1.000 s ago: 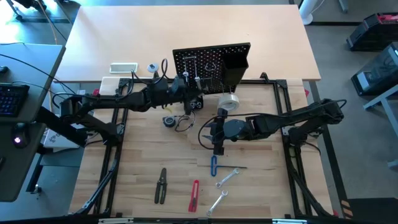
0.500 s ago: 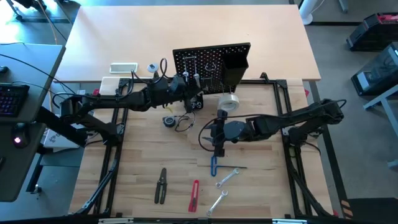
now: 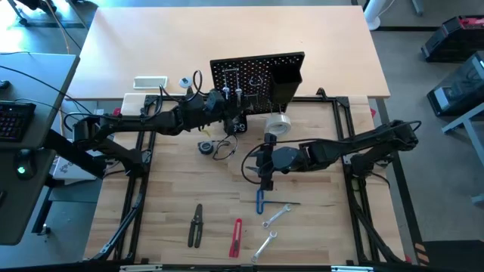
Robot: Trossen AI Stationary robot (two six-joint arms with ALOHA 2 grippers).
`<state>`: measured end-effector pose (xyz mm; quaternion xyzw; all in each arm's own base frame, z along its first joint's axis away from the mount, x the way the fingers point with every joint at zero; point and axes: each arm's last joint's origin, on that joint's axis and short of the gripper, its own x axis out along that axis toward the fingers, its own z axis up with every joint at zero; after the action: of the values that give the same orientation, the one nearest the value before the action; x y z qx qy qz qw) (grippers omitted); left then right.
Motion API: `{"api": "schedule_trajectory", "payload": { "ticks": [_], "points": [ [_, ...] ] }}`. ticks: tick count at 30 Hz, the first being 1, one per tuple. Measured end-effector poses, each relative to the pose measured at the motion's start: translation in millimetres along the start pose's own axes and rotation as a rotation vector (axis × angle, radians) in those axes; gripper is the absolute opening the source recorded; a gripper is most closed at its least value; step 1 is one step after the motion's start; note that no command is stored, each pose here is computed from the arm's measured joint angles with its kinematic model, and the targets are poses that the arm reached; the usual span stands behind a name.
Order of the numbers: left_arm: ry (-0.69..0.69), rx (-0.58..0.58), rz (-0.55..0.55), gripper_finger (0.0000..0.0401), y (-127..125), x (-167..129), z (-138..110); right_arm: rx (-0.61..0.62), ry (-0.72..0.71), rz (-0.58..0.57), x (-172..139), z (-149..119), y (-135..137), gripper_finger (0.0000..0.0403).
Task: Hang tools onto peg board
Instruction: Hang the top left wrench on the pegboard, then put the blue pick tool into the top black bin on the peg board
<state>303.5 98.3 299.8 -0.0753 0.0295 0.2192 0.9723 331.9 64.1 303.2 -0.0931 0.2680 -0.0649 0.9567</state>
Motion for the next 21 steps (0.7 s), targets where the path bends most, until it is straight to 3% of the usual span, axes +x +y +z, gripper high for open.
{"api": "schedule_trajectory", "payload": {
  "ticks": [11,21],
  "points": [
    [0.026,0.039,0.002,0.0140,0,-4,1,-0.009,0.054,-0.008,0,-6,1,0.0172],
    [0.047,0.079,-0.018,0.0172,-4,-33,18,-0.011,0.093,-0.008,-1,-9,1,0.0172]
  ]
}}
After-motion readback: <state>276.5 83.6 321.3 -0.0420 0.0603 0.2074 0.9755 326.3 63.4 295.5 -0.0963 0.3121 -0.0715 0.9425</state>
